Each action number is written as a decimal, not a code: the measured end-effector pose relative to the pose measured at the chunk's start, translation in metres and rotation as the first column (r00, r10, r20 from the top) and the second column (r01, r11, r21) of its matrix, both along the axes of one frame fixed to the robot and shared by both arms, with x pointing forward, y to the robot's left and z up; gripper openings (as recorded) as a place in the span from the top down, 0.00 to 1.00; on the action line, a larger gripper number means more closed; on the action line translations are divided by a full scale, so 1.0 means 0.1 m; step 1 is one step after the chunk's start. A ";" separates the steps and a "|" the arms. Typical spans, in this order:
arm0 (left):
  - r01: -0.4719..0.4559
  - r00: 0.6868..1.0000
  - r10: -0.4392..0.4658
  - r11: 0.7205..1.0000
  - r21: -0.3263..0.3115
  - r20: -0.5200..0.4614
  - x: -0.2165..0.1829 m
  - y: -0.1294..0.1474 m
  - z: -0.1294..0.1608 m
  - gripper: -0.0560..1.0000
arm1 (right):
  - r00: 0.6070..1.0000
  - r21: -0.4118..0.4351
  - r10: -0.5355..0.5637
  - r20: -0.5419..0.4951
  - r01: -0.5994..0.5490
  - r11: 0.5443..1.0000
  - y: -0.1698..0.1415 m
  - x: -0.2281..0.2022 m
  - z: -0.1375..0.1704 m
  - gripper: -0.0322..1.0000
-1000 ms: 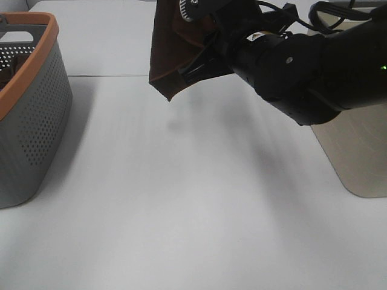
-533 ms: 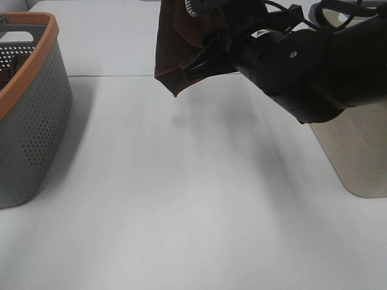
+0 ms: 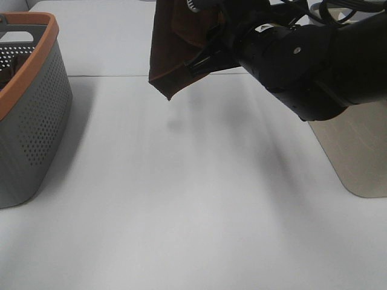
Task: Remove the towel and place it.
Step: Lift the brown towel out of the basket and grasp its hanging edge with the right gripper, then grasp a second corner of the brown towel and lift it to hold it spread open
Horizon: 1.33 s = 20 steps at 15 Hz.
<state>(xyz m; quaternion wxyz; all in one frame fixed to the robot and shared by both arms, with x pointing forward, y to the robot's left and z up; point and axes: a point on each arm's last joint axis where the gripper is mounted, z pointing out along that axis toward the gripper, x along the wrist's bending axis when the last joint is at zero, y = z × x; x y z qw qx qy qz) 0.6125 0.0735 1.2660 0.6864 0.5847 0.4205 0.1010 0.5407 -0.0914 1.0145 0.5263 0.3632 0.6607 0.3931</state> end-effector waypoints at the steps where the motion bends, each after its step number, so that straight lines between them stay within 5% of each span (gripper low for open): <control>1: 0.000 1.000 0.000 1.000 0.000 0.000 0.00 0.00 0.00 0.95 | 1.000 -0.001 -0.002 0.000 0.002 1.000 0.00 0.00 0.00 0.57; 12: 0.002 1.000 -0.002 1.000 0.002 -0.002 0.00 0.00 0.00 0.95 | 0.994 0.025 -0.100 -0.035 0.101 0.995 -0.09 0.01 -0.03 0.59; 20: 0.015 1.000 -0.015 1.000 -0.008 -0.016 -0.01 -0.01 0.00 0.95 | 0.996 0.097 0.073 0.055 -0.078 0.992 0.08 -0.01 0.06 0.59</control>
